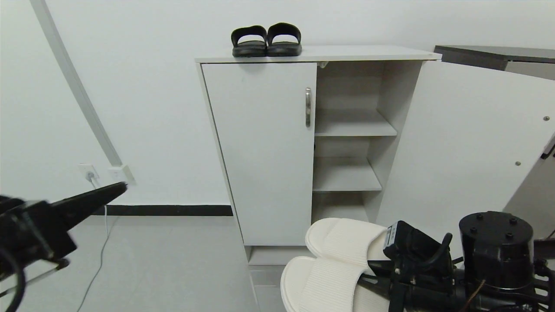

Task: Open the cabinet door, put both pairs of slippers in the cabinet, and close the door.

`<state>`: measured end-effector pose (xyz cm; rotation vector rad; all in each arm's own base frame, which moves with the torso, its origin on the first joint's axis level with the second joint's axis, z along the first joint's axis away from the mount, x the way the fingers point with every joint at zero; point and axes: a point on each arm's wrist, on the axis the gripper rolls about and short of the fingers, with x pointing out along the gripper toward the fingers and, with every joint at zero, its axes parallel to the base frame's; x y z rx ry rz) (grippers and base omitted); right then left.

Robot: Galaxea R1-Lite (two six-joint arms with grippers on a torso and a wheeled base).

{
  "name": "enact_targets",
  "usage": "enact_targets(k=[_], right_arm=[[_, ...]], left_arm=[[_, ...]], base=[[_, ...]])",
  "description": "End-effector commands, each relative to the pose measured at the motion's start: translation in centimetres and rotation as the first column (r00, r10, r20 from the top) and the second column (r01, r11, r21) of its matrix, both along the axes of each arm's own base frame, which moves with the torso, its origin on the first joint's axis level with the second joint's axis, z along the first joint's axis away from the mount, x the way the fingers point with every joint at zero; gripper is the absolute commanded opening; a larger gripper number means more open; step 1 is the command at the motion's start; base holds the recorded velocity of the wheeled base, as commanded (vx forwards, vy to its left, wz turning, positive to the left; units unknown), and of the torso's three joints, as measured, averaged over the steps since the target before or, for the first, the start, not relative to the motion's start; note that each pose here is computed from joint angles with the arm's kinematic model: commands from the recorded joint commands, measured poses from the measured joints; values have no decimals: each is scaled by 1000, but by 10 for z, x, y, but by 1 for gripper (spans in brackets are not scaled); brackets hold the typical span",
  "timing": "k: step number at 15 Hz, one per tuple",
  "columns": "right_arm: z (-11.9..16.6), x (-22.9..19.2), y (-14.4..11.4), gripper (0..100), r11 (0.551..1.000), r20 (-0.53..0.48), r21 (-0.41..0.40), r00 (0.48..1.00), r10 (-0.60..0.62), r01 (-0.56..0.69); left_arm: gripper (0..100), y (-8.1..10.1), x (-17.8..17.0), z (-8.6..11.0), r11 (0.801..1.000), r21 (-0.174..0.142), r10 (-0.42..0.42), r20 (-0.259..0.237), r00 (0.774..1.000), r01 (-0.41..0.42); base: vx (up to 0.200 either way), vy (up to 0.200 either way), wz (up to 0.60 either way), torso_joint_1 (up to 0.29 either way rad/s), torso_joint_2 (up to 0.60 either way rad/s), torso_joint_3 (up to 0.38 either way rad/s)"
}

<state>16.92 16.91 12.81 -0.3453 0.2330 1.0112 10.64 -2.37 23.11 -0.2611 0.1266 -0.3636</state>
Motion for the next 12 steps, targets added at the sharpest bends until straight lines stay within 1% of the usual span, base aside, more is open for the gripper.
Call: enact_targets(k=[1,2,3,4,5,6,7,8,9,10,12], right_arm=[[-3,2,0,0,1000,-9,-7,1000,-7,7],[-3,2,0,0,1000,-9,-7,1000,-7,7],[-3,3,1,0,1000,-8,-8,1000,-6,6],[-5,3,1,0,1000,-11,-11,1000,-6,6],[-6,4,1,0,1000,-13,-14,1000,-6,6],[-6,4,1,0,1000,-14,-15,1000,-8,8],[-6,4,1,0,1000,-15,-16,1000,-9,9],[-7,4,1,0,1000,-15,-18,1000,-9,9],[-7,4,1,0,1000,-17,-20,1000,-9,9],[-8,4,1,0,1000,-21,-23,1000,-9,8],[-12,6,3,0,999,-31,-31,999,-10,9]], left_arm=[[0,19,-85,-20,990,-7,139,100,985,-139],[0,21,-103,-28,986,-5,167,96,981,-168],[0,21,-110,-33,984,-2,176,90,980,-177],[0,23,-125,-57,981,37,190,68,979,-193],[0,23,-129,-78,977,77,195,64,979,-200],[0,24,-130,-99,966,125,220,61,974,-226],[0,25,-131,-120,943,188,267,58,962,-273],[0,27,-130,-139,913,227,335,53,941,-338],[0,28,-127,-146,894,226,385,49,921,-386],[0,28,-125,-147,881,201,418,95,903,-429],[0,27,-126,-150,869,188,442,118,889,-457]], base=[[0,0,0,0,0,0],[0,0,0,0,0,0],[0,0,0,0,0,0],[0,0,0,0,0,0],[0,0,0,0,0,0],[0,0,0,0,0,0],[0,0,0,0,0,0],[0,0,0,0,0,0],[0,0,0,0,0,0],[0,0,0,0,0,0],[0,0,0,0,0,0]])
